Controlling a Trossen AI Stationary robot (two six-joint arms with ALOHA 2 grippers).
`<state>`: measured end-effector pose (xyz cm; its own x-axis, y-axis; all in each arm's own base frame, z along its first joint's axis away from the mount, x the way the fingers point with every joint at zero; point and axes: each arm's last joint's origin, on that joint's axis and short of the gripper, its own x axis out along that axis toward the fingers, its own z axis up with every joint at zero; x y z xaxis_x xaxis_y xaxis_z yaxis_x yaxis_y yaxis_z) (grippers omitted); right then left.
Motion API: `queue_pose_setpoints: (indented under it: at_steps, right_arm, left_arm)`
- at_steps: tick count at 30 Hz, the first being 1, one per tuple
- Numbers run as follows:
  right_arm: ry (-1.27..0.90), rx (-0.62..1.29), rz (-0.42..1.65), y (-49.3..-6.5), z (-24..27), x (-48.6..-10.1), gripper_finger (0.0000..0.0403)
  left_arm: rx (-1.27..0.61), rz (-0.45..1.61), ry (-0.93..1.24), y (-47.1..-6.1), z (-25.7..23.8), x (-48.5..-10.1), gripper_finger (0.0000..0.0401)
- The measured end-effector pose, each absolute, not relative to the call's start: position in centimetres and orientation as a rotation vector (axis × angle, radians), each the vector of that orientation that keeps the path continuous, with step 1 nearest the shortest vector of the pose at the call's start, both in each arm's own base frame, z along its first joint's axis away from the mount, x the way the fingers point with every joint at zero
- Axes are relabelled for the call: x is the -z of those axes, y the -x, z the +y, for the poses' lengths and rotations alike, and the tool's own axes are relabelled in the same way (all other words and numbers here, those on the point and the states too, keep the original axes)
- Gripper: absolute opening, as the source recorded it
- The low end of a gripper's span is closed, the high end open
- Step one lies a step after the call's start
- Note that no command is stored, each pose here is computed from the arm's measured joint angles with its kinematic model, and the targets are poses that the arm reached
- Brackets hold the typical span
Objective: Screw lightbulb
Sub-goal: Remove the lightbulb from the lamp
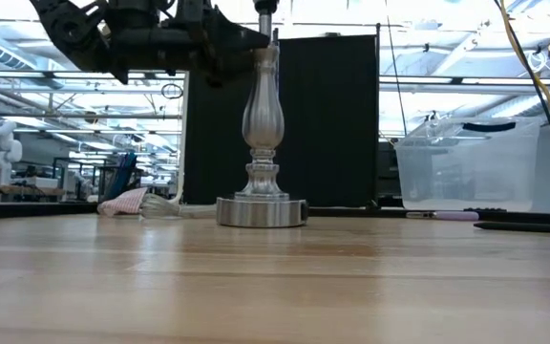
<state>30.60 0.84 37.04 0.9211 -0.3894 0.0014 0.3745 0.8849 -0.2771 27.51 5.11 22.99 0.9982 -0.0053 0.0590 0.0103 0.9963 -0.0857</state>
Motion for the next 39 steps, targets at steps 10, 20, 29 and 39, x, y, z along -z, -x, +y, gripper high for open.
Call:
queue_pose_setpoints:
  at_steps: [10, 20, 29, 39]
  right_arm:
    - [0.270, 0.405, 0.055, -30.6, 0.8, -37.0, 0.0219]
    - [0.272, 0.403, 0.066, -31.0, 0.8, -36.6, 0.0219]
    - [0.244, 0.398, 0.085, -31.6, 0.9, -35.9, 0.0219]
    - [0.243, 0.425, 0.086, -32.0, 0.1, -35.6, 0.0219]
  left_arm:
    - [-0.033, -0.055, 0.058, -26.9, 5.1, -23.8, 0.0238]
    - [-0.207, -0.065, 0.010, -26.8, 5.6, -24.0, 0.0238]
    - [-0.212, -0.066, 0.009, -26.8, 5.6, -24.0, 0.0238]
    - [-0.206, -0.074, 0.001, -26.8, 5.6, -24.1, 0.0238]
